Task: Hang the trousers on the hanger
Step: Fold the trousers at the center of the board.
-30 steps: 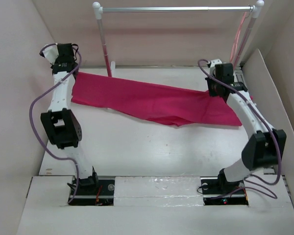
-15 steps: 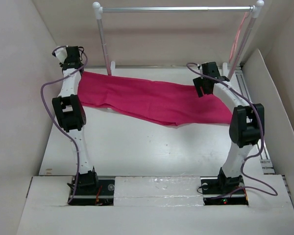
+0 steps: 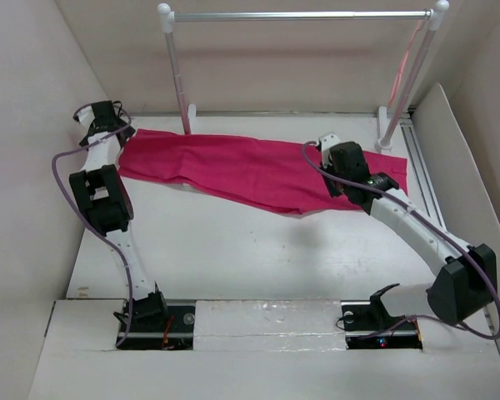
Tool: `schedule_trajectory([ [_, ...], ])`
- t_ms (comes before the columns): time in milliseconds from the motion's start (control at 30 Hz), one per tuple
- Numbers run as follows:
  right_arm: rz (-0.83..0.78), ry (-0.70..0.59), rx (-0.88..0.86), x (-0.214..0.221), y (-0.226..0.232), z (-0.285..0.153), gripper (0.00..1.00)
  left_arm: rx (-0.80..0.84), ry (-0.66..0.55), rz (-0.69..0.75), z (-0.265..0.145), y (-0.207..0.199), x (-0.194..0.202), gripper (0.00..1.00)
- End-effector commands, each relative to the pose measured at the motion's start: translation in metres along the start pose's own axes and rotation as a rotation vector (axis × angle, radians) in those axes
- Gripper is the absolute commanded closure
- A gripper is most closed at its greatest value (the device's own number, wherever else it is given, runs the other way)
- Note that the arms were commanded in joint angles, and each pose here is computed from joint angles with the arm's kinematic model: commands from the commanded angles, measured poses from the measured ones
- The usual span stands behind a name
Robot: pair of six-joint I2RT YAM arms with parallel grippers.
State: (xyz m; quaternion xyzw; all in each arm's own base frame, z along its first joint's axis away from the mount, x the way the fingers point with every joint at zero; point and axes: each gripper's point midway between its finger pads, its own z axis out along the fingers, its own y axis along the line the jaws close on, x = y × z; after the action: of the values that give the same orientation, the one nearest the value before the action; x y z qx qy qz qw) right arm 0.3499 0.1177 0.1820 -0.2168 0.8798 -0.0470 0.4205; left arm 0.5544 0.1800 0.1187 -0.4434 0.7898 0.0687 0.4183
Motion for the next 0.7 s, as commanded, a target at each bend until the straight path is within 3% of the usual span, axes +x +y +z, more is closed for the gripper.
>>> schedule_trajectory([
  [0,0.059,-0.017,-0.039,0.011,0.007,-0.006,1.0,0.024,0.031,-0.078,-0.043,0.021,0.001,0.04],
  [33,0.056,-0.025,-0.047,0.012,0.011,-0.008,0.98,-0.014,0.078,-0.105,-0.044,0.041,0.03,0.1],
  [67,0.062,-0.043,-0.048,0.01,0.01,-0.011,0.92,0.008,0.041,-0.141,-0.063,0.041,0.021,0.2],
  [100,0.052,-0.039,-0.065,0.015,0.016,-0.012,0.79,0.022,0.039,-0.159,-0.068,0.044,0.026,0.28],
  [133,0.053,-0.042,-0.068,0.017,0.017,-0.012,0.75,0.034,0.043,-0.187,-0.073,0.049,0.037,0.43],
  [167,0.06,-0.047,-0.071,0.018,0.018,-0.011,0.67,0.025,0.049,-0.212,-0.073,0.055,0.039,0.45],
  [300,0.06,-0.04,-0.113,0.027,0.03,-0.009,0.59,0.012,0.121,-0.23,-0.07,0.065,0.062,0.39],
  [500,0.028,-0.016,-0.141,0.033,0.036,-0.004,0.57,0.097,0.089,-0.175,-0.058,0.041,0.044,0.39],
  [600,0.017,-0.016,-0.142,0.027,0.037,-0.005,0.58,0.032,0.137,-0.169,-0.047,0.044,0.046,0.51],
  [667,0.017,-0.023,-0.145,0.024,0.039,-0.007,0.57,0.021,0.156,-0.175,-0.046,0.046,0.053,0.66],
])
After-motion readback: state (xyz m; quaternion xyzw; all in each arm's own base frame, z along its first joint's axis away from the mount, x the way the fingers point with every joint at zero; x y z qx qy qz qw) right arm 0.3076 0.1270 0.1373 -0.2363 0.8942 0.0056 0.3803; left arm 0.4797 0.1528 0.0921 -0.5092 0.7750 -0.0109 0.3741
